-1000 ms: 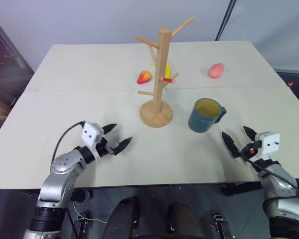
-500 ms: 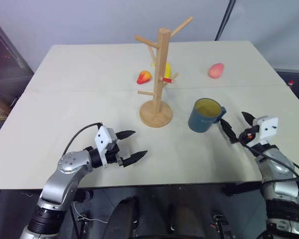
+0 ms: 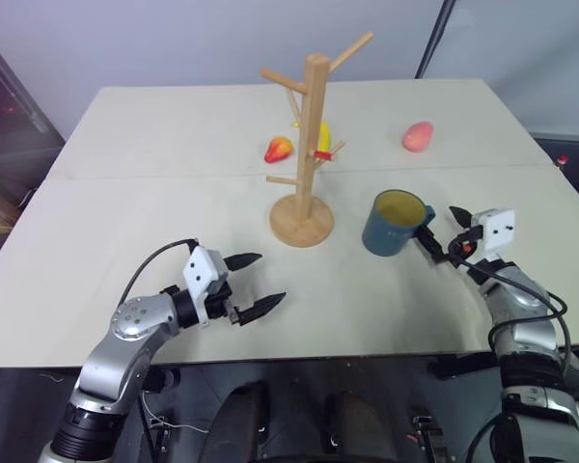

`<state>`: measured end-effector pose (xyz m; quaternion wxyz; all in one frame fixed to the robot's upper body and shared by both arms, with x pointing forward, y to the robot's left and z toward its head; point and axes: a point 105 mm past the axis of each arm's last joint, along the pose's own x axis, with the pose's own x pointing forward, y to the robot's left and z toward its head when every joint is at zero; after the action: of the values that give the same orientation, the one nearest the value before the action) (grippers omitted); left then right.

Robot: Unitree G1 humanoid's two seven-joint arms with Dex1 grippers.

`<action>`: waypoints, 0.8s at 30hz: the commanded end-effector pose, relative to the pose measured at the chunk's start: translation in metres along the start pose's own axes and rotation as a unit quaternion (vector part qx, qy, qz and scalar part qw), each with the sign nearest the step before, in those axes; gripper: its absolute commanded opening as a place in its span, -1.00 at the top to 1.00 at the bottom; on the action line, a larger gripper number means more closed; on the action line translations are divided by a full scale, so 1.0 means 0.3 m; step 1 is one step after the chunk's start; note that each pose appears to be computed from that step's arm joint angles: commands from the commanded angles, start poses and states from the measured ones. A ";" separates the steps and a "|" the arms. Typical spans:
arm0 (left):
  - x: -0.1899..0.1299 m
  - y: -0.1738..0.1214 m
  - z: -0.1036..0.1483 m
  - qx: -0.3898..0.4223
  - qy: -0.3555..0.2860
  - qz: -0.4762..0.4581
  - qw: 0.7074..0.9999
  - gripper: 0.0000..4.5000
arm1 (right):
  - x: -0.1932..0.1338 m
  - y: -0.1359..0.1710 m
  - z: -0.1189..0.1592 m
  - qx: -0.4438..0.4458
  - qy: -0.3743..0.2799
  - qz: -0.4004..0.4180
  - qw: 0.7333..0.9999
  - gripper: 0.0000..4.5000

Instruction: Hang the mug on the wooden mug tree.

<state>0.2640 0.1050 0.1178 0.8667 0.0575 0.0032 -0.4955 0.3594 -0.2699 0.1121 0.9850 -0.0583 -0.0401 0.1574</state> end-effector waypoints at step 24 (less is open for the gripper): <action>0.001 0.032 0.049 0.039 -0.014 0.002 0.999 -1.00 | -0.023 0.347 0.361 -0.303 -0.068 0.219 0.925 0.99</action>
<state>0.2699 0.1064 0.1228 0.8651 0.0688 -0.0047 -0.4969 0.3182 -0.1813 0.1828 0.8799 -0.3163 -0.1010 0.3398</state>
